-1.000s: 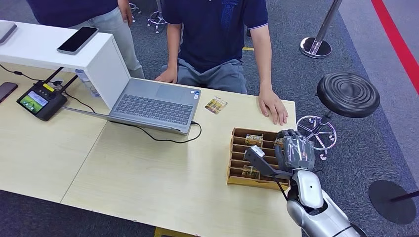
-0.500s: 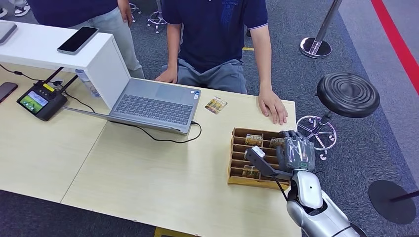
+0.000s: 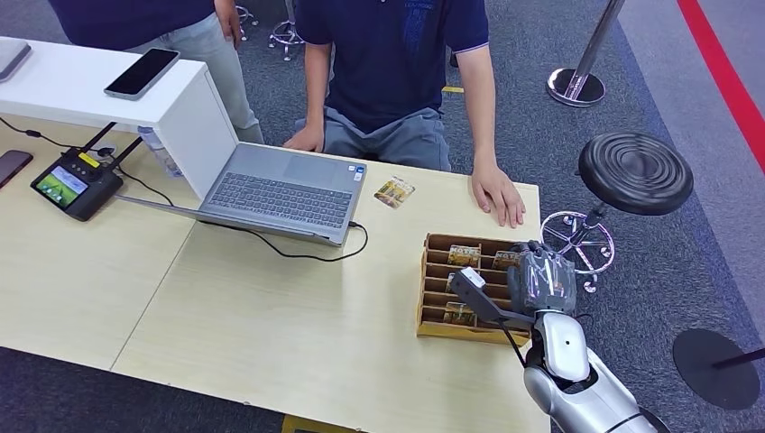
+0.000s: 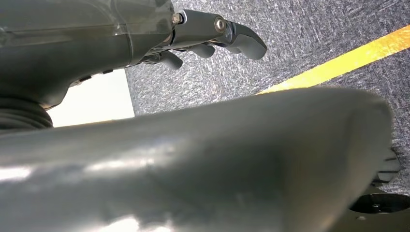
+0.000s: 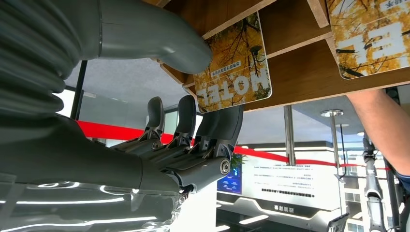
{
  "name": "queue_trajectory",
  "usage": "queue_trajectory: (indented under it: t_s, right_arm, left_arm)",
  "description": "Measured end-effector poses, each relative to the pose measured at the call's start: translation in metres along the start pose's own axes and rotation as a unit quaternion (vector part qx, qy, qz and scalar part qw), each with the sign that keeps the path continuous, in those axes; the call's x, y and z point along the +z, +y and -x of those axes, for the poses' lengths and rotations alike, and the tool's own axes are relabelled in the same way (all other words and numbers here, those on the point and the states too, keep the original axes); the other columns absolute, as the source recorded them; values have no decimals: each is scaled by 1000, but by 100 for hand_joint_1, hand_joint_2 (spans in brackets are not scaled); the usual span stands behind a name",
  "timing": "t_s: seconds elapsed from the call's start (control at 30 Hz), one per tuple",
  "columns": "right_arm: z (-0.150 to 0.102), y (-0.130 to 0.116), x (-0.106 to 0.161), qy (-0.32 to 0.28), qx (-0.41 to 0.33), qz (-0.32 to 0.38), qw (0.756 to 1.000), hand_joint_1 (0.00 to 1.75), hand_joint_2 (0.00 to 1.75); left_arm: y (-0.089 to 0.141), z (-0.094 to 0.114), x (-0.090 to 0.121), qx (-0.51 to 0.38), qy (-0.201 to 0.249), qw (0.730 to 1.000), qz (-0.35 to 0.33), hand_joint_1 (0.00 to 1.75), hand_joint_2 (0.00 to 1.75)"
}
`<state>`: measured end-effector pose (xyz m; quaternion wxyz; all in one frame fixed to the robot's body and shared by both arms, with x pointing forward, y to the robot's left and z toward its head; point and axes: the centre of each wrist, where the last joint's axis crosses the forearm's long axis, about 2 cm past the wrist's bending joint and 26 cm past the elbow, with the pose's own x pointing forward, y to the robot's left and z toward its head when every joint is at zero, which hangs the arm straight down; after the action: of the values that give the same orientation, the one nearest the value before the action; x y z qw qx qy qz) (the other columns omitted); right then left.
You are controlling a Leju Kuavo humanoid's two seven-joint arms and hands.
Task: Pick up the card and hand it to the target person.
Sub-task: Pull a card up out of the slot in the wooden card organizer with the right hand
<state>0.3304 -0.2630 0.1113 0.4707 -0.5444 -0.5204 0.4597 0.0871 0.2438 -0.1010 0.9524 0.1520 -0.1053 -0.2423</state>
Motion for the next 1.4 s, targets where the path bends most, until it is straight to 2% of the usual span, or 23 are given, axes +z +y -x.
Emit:
queue_trajectory:
  t_s: [0.2,0.3,0.5,0.57,0.67,0.97,1.1,1.4]
  right_arm:
    - [1,0,0,2,-1,1,1000,100,175]
    - [1,0,0,4,-3,1,1000,108,175]
    - [3,0,1,7,-10,5,1000,162,175]
    - [6,0,2,9,-14,9,1000,172,175]
    - [8,0,3,12,-24,18,999,175,175]
    - [10,-2,3,20,-48,33,998,175,175]
    - [11,-1,4,24,-56,32,998,175,175]
    - [11,-3,5,30,-72,35,996,175,175]
  left_arm:
    - [0,0,0,0,0,1000,-1,0,0]
    - [0,0,0,0,-1,1000,-1,0,0]
    - [1,0,0,-1,-14,1000,1,0,0]
    - [1,-2,0,-5,-32,999,1,0,0]
    - [1,-4,0,-15,-43,999,3,0,0]
    - [1,-3,0,-19,-41,999,2,0,0]
    - [1,-4,0,-31,-40,999,-7,0,175]
    - [1,-3,0,-24,-35,999,-16,0,175]
